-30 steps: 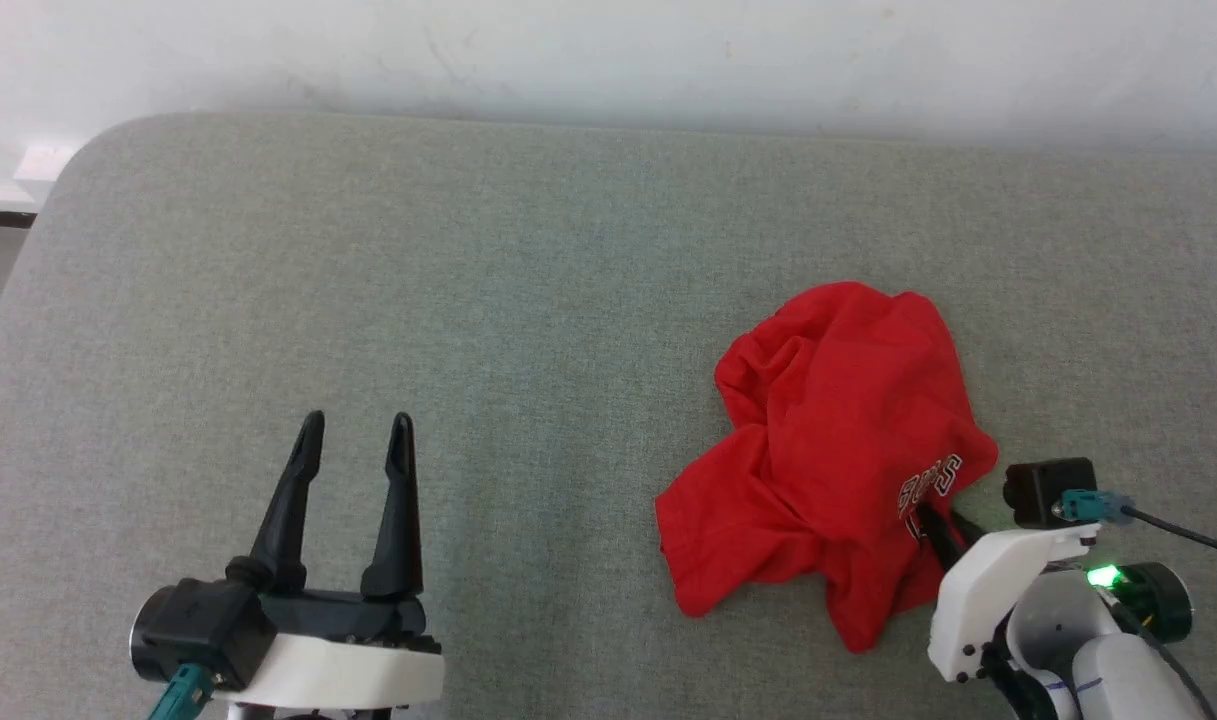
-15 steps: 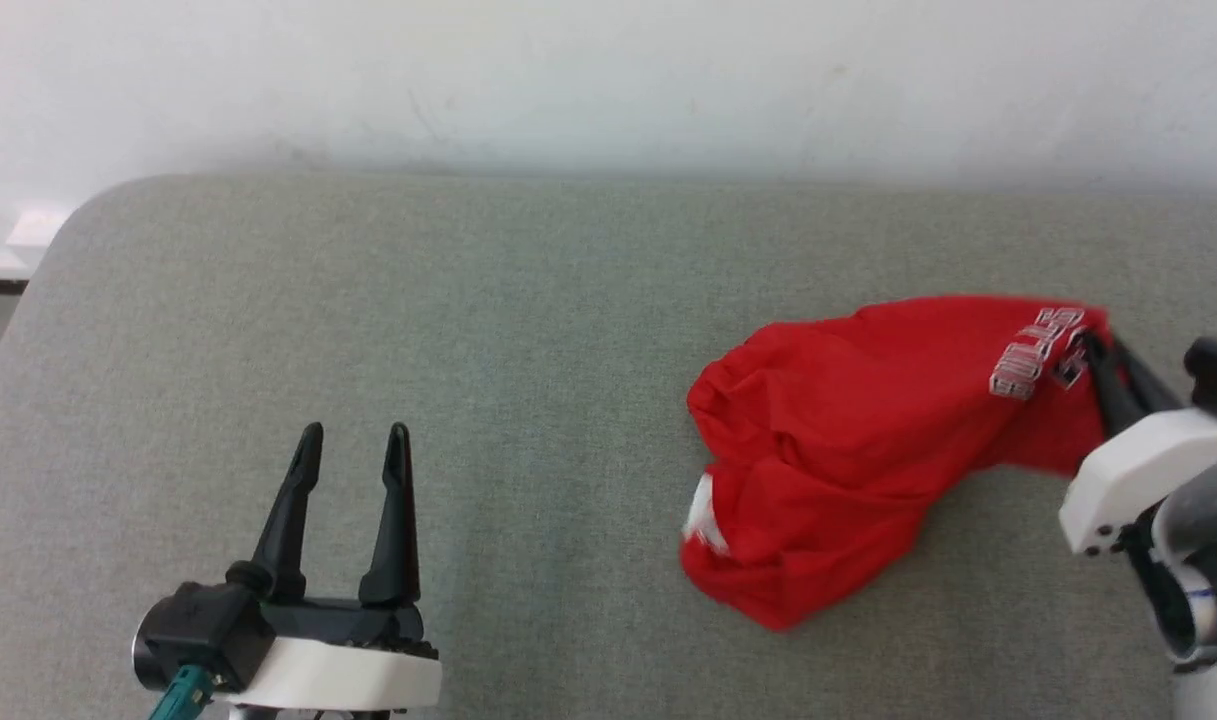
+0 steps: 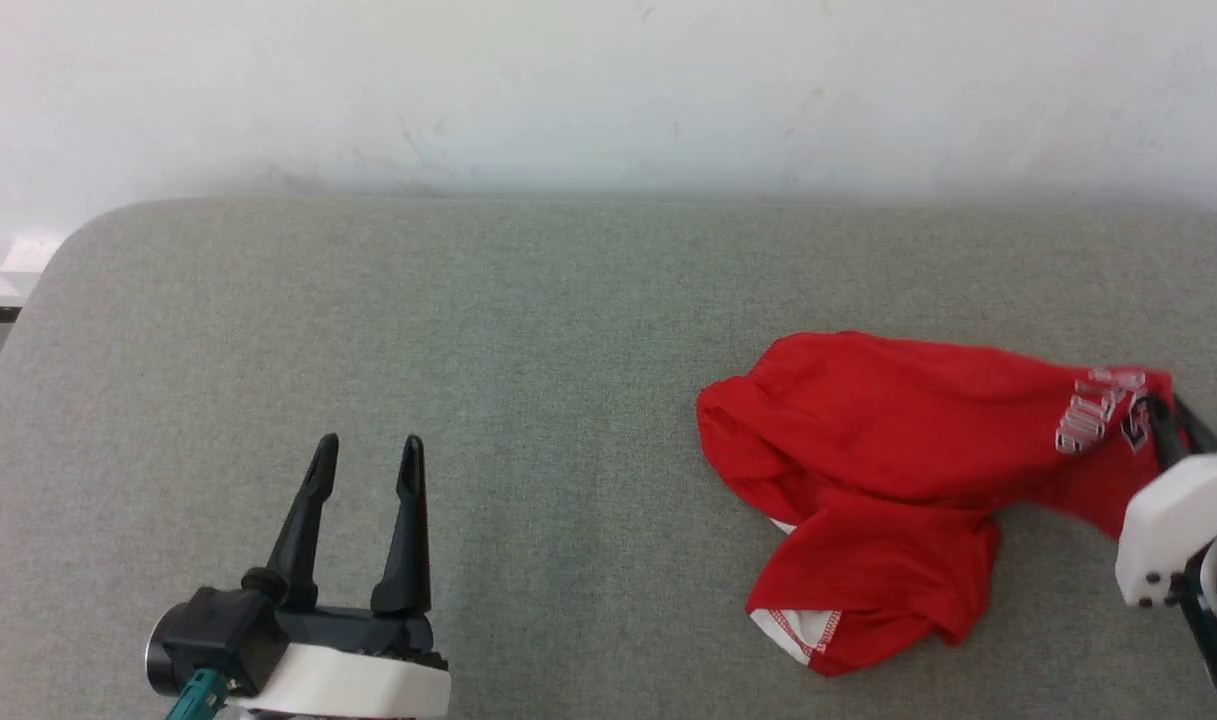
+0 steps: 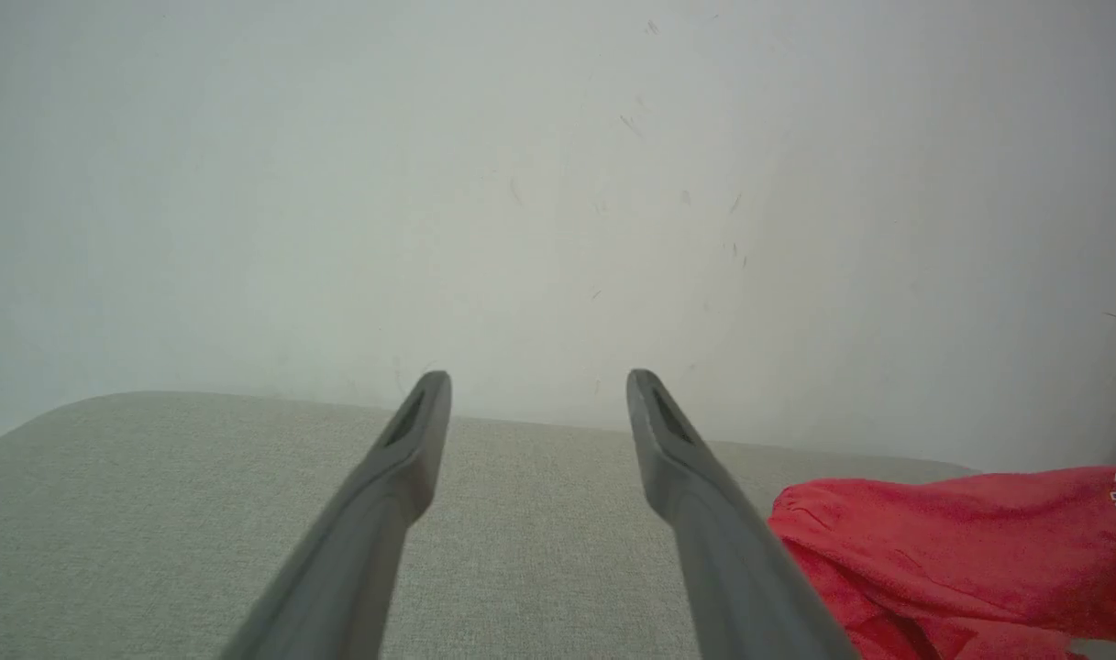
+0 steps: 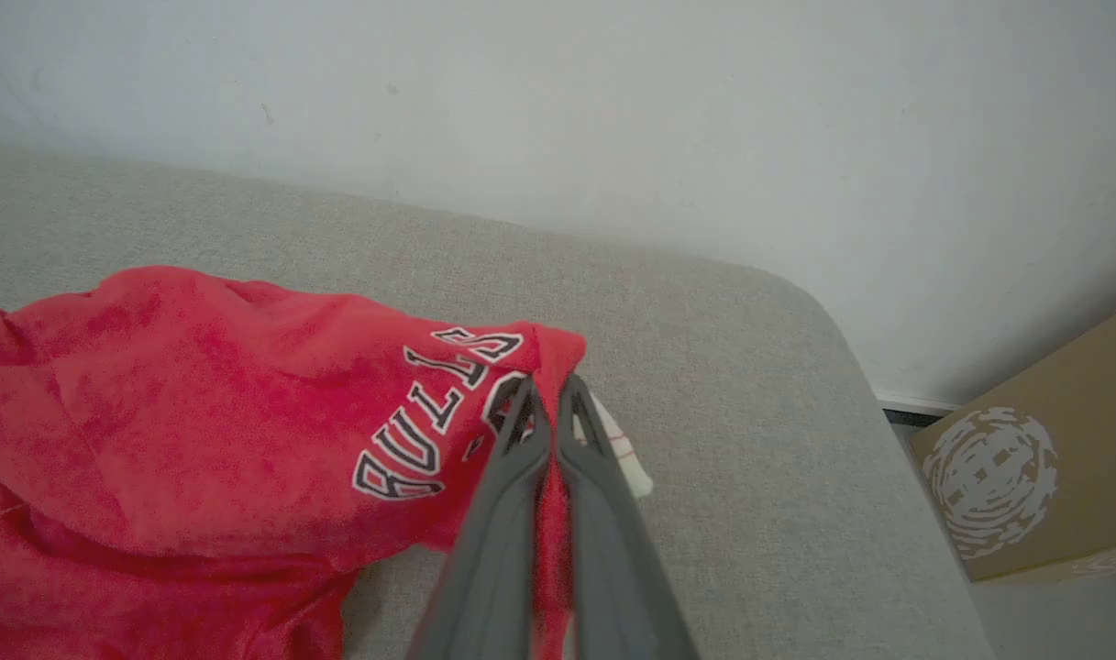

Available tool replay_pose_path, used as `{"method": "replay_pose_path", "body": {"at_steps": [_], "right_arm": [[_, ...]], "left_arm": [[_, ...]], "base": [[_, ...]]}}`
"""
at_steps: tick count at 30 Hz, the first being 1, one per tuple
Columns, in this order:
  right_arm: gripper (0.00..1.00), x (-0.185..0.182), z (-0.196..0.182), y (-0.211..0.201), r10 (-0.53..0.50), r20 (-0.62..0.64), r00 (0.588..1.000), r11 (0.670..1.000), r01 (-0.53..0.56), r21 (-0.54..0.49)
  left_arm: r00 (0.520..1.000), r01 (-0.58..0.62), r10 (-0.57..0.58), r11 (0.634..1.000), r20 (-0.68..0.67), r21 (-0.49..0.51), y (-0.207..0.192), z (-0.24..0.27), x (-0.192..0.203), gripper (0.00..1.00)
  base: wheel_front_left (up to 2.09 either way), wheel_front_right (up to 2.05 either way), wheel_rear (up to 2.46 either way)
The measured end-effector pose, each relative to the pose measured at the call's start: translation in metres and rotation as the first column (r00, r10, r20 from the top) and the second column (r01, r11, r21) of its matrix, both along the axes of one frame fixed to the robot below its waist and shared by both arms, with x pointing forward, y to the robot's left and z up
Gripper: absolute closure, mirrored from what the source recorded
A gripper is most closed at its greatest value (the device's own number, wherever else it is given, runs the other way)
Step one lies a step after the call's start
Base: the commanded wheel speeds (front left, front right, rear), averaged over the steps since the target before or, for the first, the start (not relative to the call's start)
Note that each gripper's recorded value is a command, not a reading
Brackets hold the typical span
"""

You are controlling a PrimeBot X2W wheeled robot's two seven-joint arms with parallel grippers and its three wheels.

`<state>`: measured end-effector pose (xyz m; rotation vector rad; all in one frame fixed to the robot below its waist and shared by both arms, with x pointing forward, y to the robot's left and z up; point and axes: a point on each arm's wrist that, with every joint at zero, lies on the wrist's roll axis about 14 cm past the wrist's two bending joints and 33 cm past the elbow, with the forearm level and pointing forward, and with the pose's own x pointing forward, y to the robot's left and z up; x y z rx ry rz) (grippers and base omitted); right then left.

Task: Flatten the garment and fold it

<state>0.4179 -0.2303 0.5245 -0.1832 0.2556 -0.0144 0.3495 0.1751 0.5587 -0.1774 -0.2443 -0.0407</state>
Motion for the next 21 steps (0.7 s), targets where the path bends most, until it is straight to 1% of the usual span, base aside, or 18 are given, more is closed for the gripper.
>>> {"method": "replay_pose_path", "body": {"at_steps": [4, 5, 6, 7, 10, 14, 18, 21], "right_arm": [[1.0, -0.01, -0.036, -0.012, -0.039, -0.089, 0.995, 0.999, 0.04, 0.011], [0.98, -0.01, -0.04, -0.014, -0.045, -0.098, 0.994, 0.999, 0.046, 0.014], [0.59, -0.01, -0.045, -0.015, -0.048, -0.106, 0.993, 0.999, 0.049, 0.013], [0.0, -0.01, -0.049, -0.015, -0.05, -0.111, 0.993, 0.999, 0.052, 0.014], [0.0, -0.008, -0.051, -0.015, -0.056, -0.101, 0.993, 0.998, 0.059, 0.028], [0.0, 0.009, -0.025, 0.001, -0.009, -0.006, 1.0, 0.999, 0.009, 0.036], [0.0, 0.026, 0.007, 0.04, 0.1, 0.089, 0.991, 0.993, -0.105, 0.059], [0.0, 0.031, 0.012, 0.08, 0.21, 0.081, 0.974, 0.971, -0.218, 0.097]], "left_arm": [[1.0, -0.003, 0.003, 1.0, -0.016, 0.0, 0.001, -0.005, 0.001, 0.0], [1.0, -0.003, 0.003, 1.0, -0.02, 0.0, 0.001, -0.006, 0.002, 0.0], [1.0, -0.004, 0.004, 1.0, -0.024, 0.0, 0.001, -0.007, 0.002, 0.0], [1.0, -0.002, 0.002, 1.0, -0.027, 0.0, 0.001, -0.009, 0.003, 0.0], [0.999, 0.002, -0.002, 1.0, -0.036, -0.001, 0.001, -0.011, 0.004, 0.0], [0.999, -0.003, 0.003, 1.0, -0.038, -0.001, 0.002, -0.012, 0.004, 0.0], [0.999, -0.009, 0.009, 1.0, -0.042, -0.004, 0.004, -0.013, 0.004, 0.0], [0.999, -0.014, 0.014, 1.0, -0.047, -0.01, 0.006, -0.015, 0.005, 0.0]], "base": [[0.0, 0.0, 0.0], [0.0, 0.0, 0.0], [0.0, 0.0, 0.0], [0.0, 0.0, 0.0], [0.0, 0.0, 0.0], [0.0, 0.0, 0.0], [0.0, 0.0, 0.0], [0.0, 0.0, 0.0]]}}
